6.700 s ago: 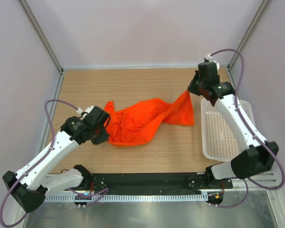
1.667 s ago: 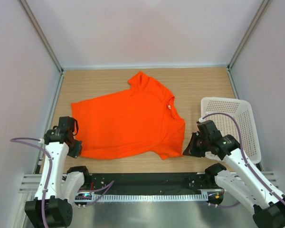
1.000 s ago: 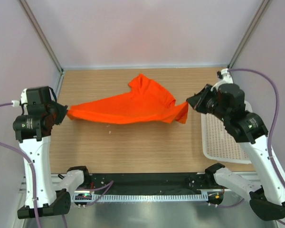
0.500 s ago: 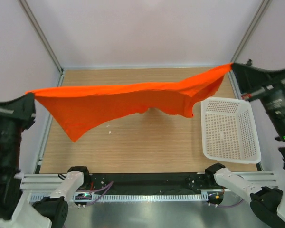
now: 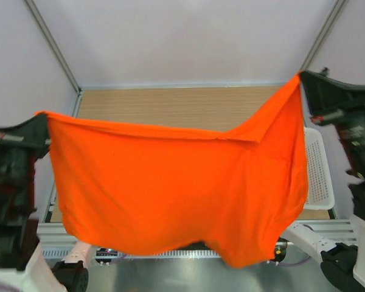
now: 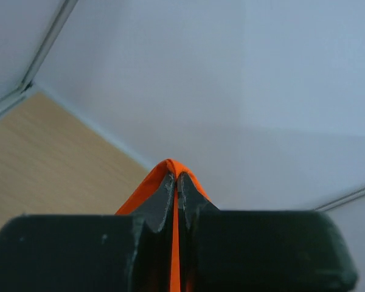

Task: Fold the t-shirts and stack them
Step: Flatten the tshirt out, then fold the tshirt

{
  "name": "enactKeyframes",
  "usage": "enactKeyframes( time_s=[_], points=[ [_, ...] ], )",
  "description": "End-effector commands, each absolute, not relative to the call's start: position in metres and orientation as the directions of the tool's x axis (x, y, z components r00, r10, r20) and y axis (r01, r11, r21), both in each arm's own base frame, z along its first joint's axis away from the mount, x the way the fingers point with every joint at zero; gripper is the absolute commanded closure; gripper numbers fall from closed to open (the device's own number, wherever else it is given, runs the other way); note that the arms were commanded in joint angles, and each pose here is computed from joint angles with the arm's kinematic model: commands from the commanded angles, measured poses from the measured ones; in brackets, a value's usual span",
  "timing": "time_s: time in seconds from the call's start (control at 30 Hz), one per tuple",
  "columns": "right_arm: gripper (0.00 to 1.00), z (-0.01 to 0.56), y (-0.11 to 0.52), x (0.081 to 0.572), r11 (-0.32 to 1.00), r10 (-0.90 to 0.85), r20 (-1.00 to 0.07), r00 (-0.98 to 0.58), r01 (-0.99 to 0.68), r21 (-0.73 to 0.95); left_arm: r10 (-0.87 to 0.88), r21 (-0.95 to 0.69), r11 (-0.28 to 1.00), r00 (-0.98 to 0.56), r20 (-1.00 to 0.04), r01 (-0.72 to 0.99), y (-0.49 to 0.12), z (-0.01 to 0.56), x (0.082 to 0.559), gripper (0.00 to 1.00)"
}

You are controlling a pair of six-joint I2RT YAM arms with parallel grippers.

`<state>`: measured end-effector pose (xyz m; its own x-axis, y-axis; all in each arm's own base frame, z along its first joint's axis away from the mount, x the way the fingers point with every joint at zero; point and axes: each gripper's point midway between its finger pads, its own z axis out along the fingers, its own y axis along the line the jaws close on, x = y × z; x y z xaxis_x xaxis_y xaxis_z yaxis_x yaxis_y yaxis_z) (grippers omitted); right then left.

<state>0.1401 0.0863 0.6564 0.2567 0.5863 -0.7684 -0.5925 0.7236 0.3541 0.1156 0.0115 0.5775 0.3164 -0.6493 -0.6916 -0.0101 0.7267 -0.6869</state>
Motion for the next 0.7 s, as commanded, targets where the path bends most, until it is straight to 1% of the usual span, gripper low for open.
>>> enactKeyframes(
  time_s=[0.0, 0.03, 0.07, 0.13, 0.17, 0.2, 0.23, 0.27, 0.3, 0.33, 0.37, 0.4, 0.43, 0.5, 0.53, 0.57, 0.63, 0.67],
  points=[
    [0.99, 0.599, 0.112, 0.246, 0.794, 0.528, -0.832, 0.168, -0.446, 0.414, -0.669, -0.686, 0.710, 0.151, -0.728, -0.159, 0.011, 0.519, 0.210, 1.00],
    [0.99, 0.585, 0.115, 0.263, 0.816, 0.501, -0.850, 0.160, -0.415, 0.403, -0.668, -0.680, 0.708, 0.130, -0.733, -0.191, 0.013, 0.505, 0.223, 1.00],
    [0.99, 0.549, 0.118, 0.297, 0.853, 0.460, -0.881, 0.111, -0.328, 0.405, -0.661, -0.655, 0.708, 0.079, -0.746, -0.264, 0.017, 0.472, 0.252, 1.00],
    [0.99, 0.519, 0.121, 0.323, 0.895, 0.387, -0.918, 0.088, -0.275, 0.351, -0.654, -0.622, 0.709, 0.020, -0.756, -0.332, 0.020, 0.438, 0.280, 1.00],
    [0.99, 0.492, 0.123, 0.339, 0.912, 0.358, -0.933, 0.047, -0.233, 0.338, -0.656, -0.607, 0.705, -0.011, -0.755, -0.365, 0.021, 0.420, 0.293, 1.00],
    [0.99, 0.473, 0.127, 0.354, 0.922, 0.336, -0.942, 0.016, -0.210, 0.325, -0.658, -0.587, 0.714, -0.079, -0.749, -0.382, 0.016, 0.391, 0.322, 1.00],
    [0.99, 0.464, 0.129, 0.365, 0.926, 0.329, -0.944, 0.016, -0.200, 0.319, -0.659, -0.577, 0.719, -0.116, -0.743, -0.387, 0.013, 0.375, 0.335, 1.00],
    [0.99, 0.439, 0.128, 0.377, 0.936, 0.310, -0.951, -0.021, -0.171, 0.309, -0.662, -0.570, 0.722, -0.152, -0.734, -0.393, 0.010, 0.360, 0.346, 1.00],
    [0.99, 0.417, 0.129, 0.392, 0.941, 0.302, -0.951, -0.058, -0.143, 0.308, -0.662, -0.562, 0.725, -0.177, -0.729, -0.397, 0.008, 0.346, 0.359, 1.00],
    [0.99, 0.397, 0.127, 0.402, 0.943, 0.305, -0.948, -0.087, -0.114, 0.314, -0.670, -0.557, 0.727, -0.233, -0.705, -0.402, 0.001, 0.315, 0.379, 1.00],
    [0.99, 0.384, 0.115, 0.413, 0.938, 0.332, -0.938, -0.104, -0.073, 0.340, -0.674, -0.552, 0.726, -0.268, -0.688, -0.410, 0.000, 0.297, 0.390, 1.00],
    [0.99, 0.369, 0.114, 0.422, 0.936, 0.336, -0.932, -0.135, -0.068, 0.347, -0.683, -0.547, 0.718, -0.287, -0.671, -0.430, 0.001, 0.281, 0.398, 1.00],
    [0.99, 0.346, 0.112, 0.435, 0.936, 0.339, -0.926, -0.167, -0.043, 0.350, -0.686, -0.526, 0.718, -0.332, -0.648, -0.456, 0.001, 0.250, 0.415, 1.00],
    [0.99, 0.323, 0.099, 0.453, 0.930, 0.360, -0.912, -0.196, -0.001, 0.368, -0.669, -0.491, 0.734, -0.378, -0.640, -0.469, 0.002, 0.224, 0.430, 1.00],
    [0.99, 0.301, 0.099, 0.469, 0.933, 0.353, -0.906, -0.233, 0.014, 0.360, -0.666, -0.474, 0.736, -0.394, -0.633, -0.484, 0.005, 0.209, 0.439, 1.00],
    [0.99, 0.293, 0.098, 0.477, 0.935, 0.348, -0.904, -0.248, 0.021, 0.354, -0.665, -0.455, 0.738, -0.425, -0.614, -0.498, 0.007, 0.188, 0.454, 1.00],
    [0.99, 0.283, 0.098, 0.495, 0.941, 0.328, -0.905, -0.272, 0.005, 0.340, -0.663, -0.441, 0.742, -0.457, -0.593, -0.505, 0.009, 0.166, 0.471, 1.00],
    [0.99, 0.260, 0.101, 0.507, 0.943, 0.317, -0.893, -0.319, 0.004, 0.333, -0.667, -0.438, 0.741, -0.482, -0.568, -0.509, 0.007, 0.149, 0.486, 1.00]
  ],
)
